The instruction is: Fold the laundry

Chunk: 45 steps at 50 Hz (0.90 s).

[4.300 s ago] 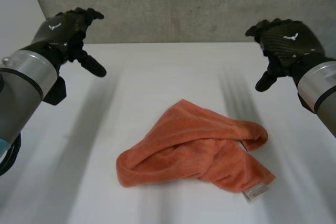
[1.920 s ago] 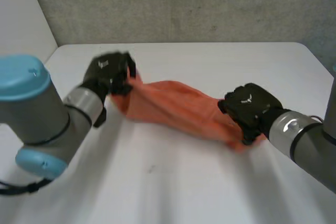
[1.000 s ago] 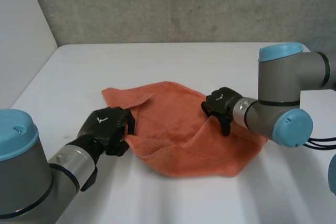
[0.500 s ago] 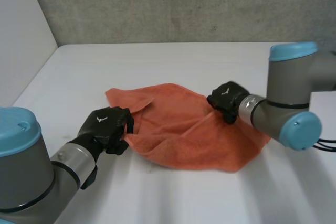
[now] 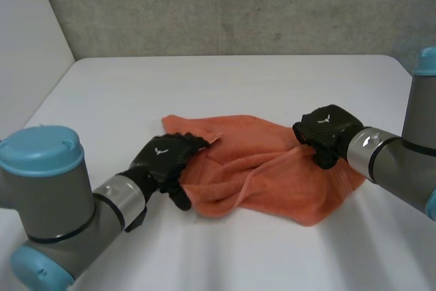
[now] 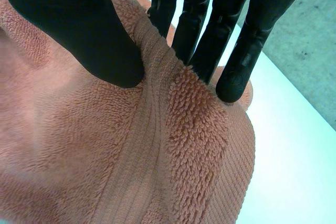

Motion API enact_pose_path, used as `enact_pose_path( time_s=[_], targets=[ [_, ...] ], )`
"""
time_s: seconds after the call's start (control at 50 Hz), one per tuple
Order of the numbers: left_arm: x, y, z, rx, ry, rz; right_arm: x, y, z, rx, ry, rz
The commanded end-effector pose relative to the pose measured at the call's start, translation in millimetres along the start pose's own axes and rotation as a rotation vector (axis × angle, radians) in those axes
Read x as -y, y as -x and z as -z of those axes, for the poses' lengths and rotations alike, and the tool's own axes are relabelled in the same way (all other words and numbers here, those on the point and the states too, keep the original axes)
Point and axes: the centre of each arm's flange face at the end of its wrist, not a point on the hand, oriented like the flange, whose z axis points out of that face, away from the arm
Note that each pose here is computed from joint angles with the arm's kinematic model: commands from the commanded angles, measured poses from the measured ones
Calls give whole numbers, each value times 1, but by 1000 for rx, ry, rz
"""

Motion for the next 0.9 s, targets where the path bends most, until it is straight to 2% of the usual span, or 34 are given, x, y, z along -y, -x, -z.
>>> enact_pose_path(
  time_s=[0.02,0.04,0.12,0.28,0.34,0.52,0.66,0.9],
  targets=[
    [21,4,-18,-80,-85,-281,-5,0,-1,2,15,15],
    [28,16,-28,-66,-101,-374,-6,0,-1,7,14,14],
    [31,33,-43,-53,-106,-487,-7,3,0,24,14,11],
    [29,50,-62,-96,-103,-648,-10,5,0,34,20,9],
    [26,61,-62,-94,-78,-672,-11,6,-1,35,24,7],
    [19,52,-59,-226,-115,-745,-12,7,-1,40,28,7],
    [22,86,-56,-165,-108,-752,-14,9,-2,45,34,6],
    [1,68,-60,-277,-109,-722,-16,12,-3,57,41,6]
  ],
)
